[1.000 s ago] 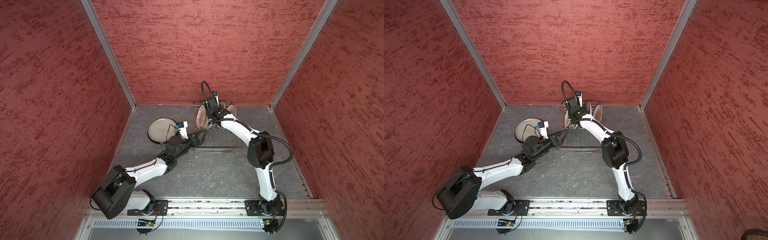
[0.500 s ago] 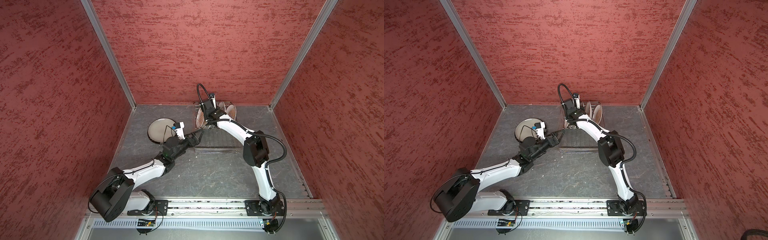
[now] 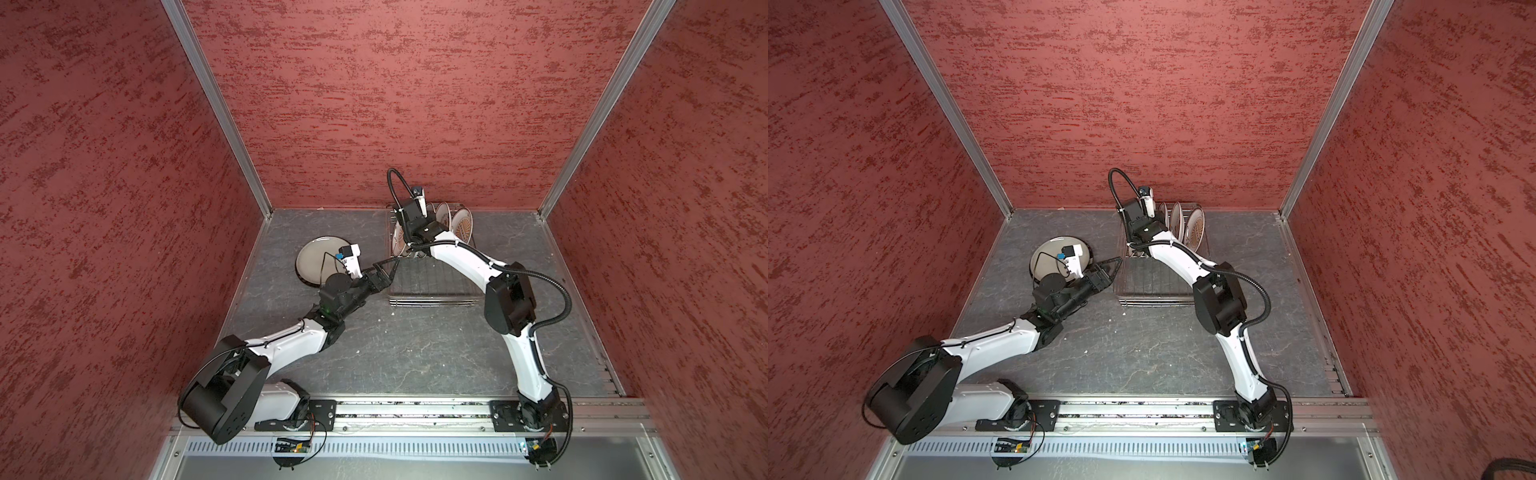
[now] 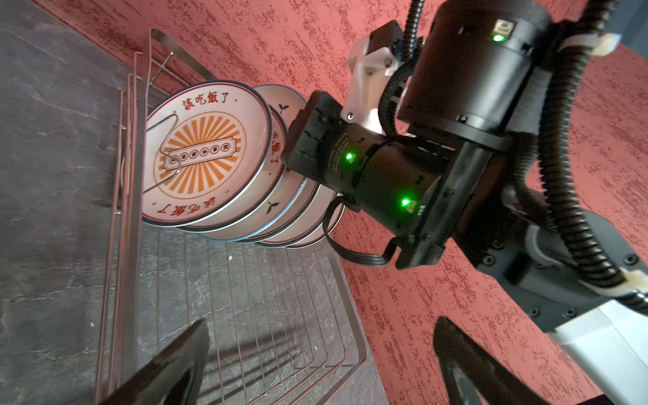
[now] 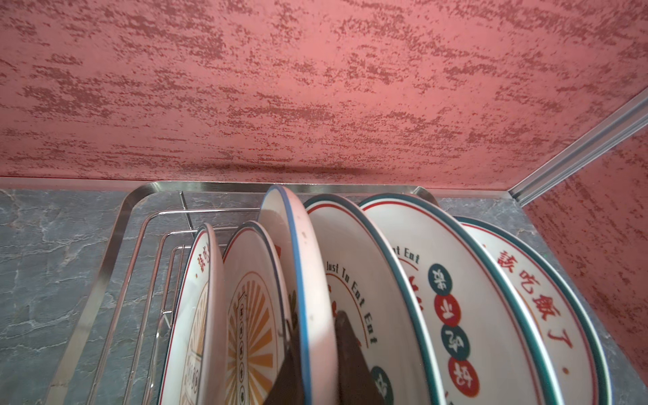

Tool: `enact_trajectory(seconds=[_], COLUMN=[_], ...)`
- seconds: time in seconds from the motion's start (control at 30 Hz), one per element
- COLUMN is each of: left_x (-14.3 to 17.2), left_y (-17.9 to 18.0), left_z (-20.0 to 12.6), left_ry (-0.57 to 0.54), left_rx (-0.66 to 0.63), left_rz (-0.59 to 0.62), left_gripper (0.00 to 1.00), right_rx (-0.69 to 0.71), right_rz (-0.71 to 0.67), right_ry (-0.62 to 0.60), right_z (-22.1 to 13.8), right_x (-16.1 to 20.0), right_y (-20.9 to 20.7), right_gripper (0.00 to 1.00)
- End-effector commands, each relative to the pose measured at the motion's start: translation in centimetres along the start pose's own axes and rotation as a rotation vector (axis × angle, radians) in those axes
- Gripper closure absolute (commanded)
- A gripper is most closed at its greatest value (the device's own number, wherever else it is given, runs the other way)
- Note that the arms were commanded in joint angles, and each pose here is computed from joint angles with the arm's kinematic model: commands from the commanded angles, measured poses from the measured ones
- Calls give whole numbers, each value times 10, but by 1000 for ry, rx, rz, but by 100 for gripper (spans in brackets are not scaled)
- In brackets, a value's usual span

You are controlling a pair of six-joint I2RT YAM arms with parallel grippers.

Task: Unload the plates from the dish rack
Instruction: Pick up the plate from the dish rack.

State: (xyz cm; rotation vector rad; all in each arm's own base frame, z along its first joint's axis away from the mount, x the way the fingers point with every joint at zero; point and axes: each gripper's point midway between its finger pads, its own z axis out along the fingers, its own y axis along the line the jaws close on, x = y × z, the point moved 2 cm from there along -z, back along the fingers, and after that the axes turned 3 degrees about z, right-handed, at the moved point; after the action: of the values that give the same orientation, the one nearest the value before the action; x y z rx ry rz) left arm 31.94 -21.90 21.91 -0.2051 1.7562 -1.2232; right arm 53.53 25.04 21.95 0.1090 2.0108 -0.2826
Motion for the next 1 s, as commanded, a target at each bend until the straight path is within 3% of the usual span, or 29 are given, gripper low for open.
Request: enact_trajectory(seconds=[0.0,0.5,0.97], left_x=[-2,-3,-6], left_y=[-1,1,-3], left_z=[0,-8,-20], left_ry=[-4,-21,-55], left_rx=[27,19,13], left_rz=[-14,-14,11], left_gripper=[1,0,1], right_rx=[37,93,73], right_rz=[18,27,136], right_ry=[-82,-181,-300], right_z=[-10,-41,-83], right_x=[-25,-62,-90], right_y=[-7,-21,-49], right_gripper=[90,95,98])
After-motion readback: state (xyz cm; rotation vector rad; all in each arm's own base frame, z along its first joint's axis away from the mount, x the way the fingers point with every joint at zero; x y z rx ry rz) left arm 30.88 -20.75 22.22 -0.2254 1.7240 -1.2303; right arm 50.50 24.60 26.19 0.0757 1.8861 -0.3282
